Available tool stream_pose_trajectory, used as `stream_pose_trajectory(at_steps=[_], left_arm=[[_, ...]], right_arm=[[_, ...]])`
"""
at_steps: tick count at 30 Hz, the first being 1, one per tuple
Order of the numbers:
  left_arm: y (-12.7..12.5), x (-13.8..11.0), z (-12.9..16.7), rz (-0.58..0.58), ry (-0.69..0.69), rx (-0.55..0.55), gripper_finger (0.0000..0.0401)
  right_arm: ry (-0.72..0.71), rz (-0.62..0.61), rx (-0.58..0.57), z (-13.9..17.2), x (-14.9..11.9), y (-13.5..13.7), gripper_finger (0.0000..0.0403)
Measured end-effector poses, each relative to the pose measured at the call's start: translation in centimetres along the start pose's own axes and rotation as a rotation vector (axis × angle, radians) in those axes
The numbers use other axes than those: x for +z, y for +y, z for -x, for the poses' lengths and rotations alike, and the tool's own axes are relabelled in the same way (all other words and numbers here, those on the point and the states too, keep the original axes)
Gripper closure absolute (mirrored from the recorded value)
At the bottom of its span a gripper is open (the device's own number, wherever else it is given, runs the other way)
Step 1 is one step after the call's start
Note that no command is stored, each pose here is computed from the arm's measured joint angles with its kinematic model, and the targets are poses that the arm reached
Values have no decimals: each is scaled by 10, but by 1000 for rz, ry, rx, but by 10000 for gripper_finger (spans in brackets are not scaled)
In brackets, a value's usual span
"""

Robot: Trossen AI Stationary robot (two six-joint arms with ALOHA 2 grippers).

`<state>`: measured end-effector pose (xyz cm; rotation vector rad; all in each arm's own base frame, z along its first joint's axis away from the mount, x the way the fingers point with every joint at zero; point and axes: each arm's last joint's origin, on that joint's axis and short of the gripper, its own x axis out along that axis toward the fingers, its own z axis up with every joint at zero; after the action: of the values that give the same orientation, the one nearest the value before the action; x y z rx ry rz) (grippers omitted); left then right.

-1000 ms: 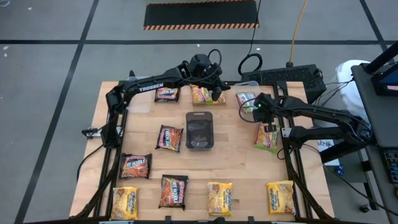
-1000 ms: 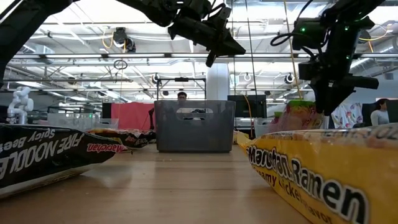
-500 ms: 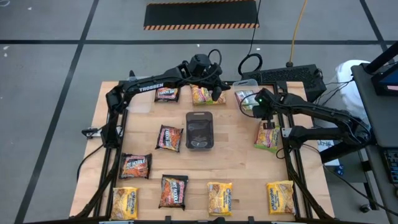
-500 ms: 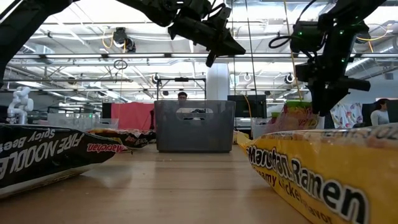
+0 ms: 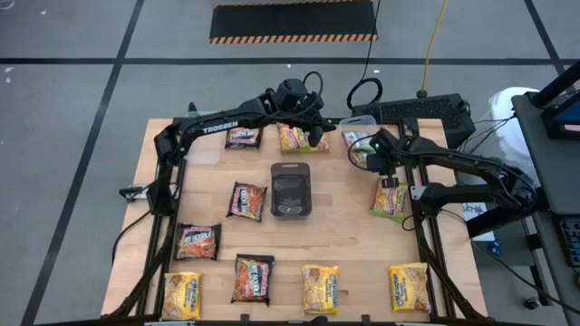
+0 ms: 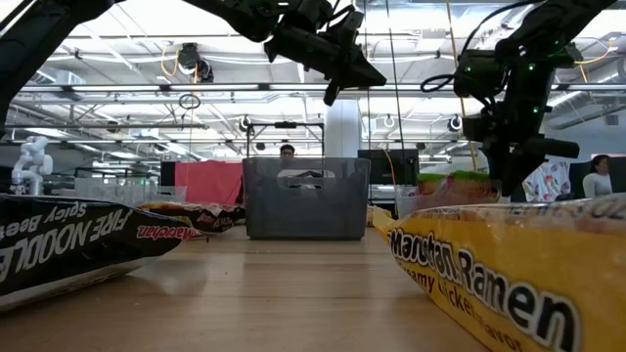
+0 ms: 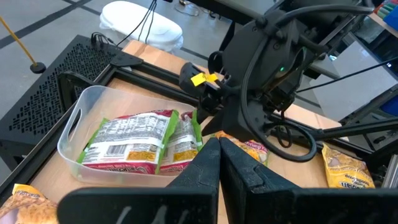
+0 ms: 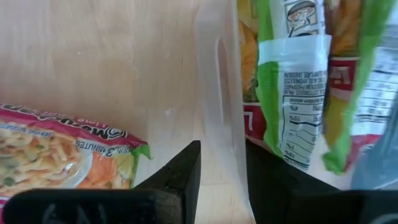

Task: Sort Maruchan noodles
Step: Adjust the green noodle pack

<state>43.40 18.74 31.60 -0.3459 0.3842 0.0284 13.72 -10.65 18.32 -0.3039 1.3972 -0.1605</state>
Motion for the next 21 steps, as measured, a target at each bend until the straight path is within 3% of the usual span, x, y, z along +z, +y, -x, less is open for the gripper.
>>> stream_pose_trajectory(at_steps=[3,9,21], left_arm=[[0,0,0,0,0,0,395],[0,0,0,-4,-3,22,395],[2,0,0,35,-12,60,395]], right_arm=[[2,-5,1,0,0,0,320],[-1,-8,0,2,-2,1,394],[26,-3,26,4,-5,4,402]])
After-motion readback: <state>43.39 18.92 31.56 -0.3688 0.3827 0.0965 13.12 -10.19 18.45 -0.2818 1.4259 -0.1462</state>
